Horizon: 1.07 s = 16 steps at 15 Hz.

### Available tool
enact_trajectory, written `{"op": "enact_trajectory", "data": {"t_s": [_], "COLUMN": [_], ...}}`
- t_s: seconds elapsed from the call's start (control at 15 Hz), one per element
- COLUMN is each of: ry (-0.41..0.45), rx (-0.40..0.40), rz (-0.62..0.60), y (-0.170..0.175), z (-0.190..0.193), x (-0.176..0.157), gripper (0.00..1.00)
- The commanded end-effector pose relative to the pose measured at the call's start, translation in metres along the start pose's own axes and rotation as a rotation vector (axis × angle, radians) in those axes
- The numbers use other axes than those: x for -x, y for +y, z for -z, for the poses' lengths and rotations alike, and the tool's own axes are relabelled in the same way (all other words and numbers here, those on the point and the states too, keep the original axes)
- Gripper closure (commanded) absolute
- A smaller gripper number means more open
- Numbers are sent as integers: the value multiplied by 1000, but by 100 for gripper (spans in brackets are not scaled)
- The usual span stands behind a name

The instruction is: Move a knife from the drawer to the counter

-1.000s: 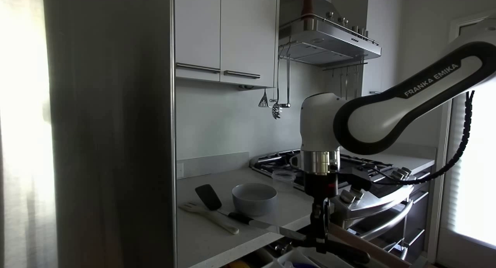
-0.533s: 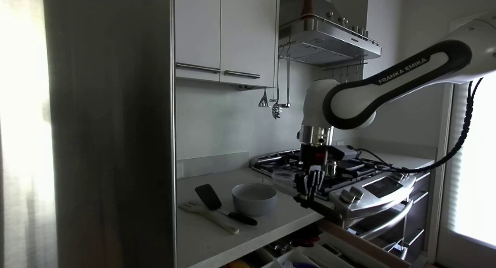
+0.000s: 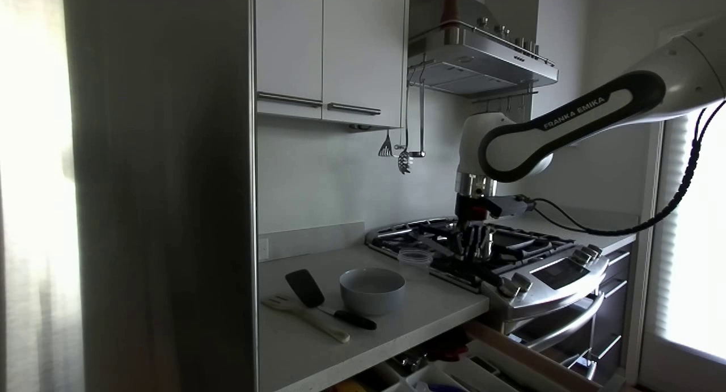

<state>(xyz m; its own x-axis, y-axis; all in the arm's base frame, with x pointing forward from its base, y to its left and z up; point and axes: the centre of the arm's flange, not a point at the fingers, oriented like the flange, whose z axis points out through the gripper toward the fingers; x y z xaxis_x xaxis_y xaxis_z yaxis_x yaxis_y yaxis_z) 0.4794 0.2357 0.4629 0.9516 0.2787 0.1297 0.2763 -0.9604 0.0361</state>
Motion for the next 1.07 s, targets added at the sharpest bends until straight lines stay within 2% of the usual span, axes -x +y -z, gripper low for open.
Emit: {"op": "enact_trajectory", "data": {"t_s": [0.0, 0.07, 0.13, 0.27, 0.6, 0.67, 1.0], "ry": [-29, -18, -8, -16, -15, -15, -45], "rx": [102, 117, 77, 96, 96, 96, 92], "rz": [-25, -27, -14, -24, -21, -21, 19], "y": [39, 50, 38, 52, 51, 51, 50], "z": [-13, -19, -11, -18, -20, -19, -42], "x": [-20, -26, -10, -17, -21, -21, -47], "gripper": [93, 93, 70, 70, 70, 93, 93]}}
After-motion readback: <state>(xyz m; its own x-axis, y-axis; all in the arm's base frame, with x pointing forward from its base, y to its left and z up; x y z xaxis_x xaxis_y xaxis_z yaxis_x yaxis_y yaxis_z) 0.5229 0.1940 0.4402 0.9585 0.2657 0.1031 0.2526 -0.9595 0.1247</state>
